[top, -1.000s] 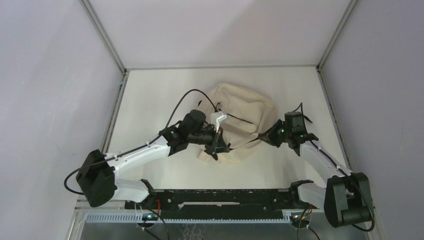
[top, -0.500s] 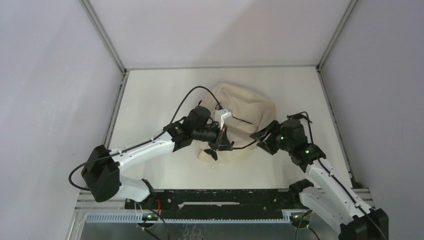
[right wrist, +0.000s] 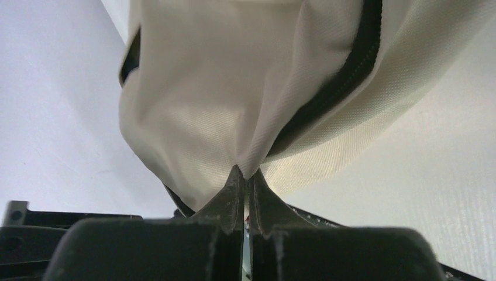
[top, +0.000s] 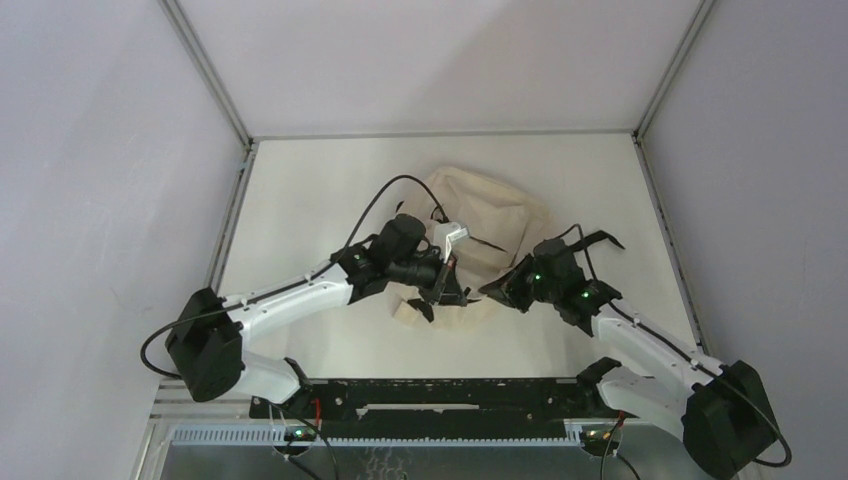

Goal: Pack the student bag
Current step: Zip the student bag at the center of the board.

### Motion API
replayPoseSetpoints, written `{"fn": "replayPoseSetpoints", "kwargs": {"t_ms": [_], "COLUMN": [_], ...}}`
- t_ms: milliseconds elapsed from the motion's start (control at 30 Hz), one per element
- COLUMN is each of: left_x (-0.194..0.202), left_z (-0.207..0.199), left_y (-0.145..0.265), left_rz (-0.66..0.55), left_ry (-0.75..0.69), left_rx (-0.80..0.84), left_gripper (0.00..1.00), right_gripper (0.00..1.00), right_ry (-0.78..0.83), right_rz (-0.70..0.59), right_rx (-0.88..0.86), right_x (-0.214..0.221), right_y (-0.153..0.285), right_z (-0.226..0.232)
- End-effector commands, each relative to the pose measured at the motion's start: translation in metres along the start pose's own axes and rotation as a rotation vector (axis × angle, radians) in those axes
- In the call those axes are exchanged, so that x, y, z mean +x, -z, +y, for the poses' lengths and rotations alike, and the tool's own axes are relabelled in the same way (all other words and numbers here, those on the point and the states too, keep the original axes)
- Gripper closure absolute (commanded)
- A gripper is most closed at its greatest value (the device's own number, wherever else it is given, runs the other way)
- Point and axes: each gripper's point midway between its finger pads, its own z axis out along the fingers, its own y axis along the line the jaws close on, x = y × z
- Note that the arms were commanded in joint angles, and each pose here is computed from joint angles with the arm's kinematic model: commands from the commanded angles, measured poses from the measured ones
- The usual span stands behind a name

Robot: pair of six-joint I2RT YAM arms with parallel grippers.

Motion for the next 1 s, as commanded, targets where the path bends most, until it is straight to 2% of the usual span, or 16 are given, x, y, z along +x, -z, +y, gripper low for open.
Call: {"fn": "replayPoseSetpoints", "kwargs": {"t_ms": [0, 200, 400, 433, 467, 567, 600, 733, 967], "left_x": [-0.030, -0.029, -0.036, -0.038, -0.038, -0.040, -0.041, -0.044, -0.044], "left_z": [-0.024, -0.007, 0.006, 0.006, 0.006, 0.004, 0.004, 0.001, -0.006], "left_y": [0.017, 0.027, 0.032, 0.032, 0.031, 0.028, 0.028, 0.027, 0.024], "left_rz": [-0.076, -0.083, -0.106, -0.106, -0.104, -0.110, -0.117, -0.133, -0.134], "left_ry": [-0.100, -0.076, -0.063, -0.062, -0.056, -0.036, -0.032, -0.025, -0.034], "left_rx": [0.038, 0.003, -0.025, -0.023, -0.020, -0.006, -0.001, 0.009, 0.031], "left_gripper": [1.00, 1.00, 1.00, 1.00, 1.00, 1.00, 1.00, 1.00, 1.00], "right_gripper": [1.00, 1.00, 1.00, 0.95, 0.79, 0.41, 0.33, 0.28, 0.28], "right_ry": [0.031, 0.116, 0.145, 0.154, 0.174, 0.220, 0.224, 0.113, -0.063], "right_rz": [-0.136, -0.284, -0.265, -0.263, -0.268, -0.349, -0.372, -0.378, -0.201], "right_rx": [-0.014, 0.075, 0.066, 0.058, 0.044, 0.040, 0.056, 0.087, -0.067], "right_x": [-0.040, -0.098, -0.117, -0.117, -0.116, -0.116, -0.114, -0.097, -0.044], "right_y": [0.015, 0.046, 0.058, 0.060, 0.065, 0.084, 0.089, 0.099, 0.083], "right_z": [-0.001, -0.042, -0.053, -0.048, -0.040, -0.022, -0.020, -0.025, 0.007]}}
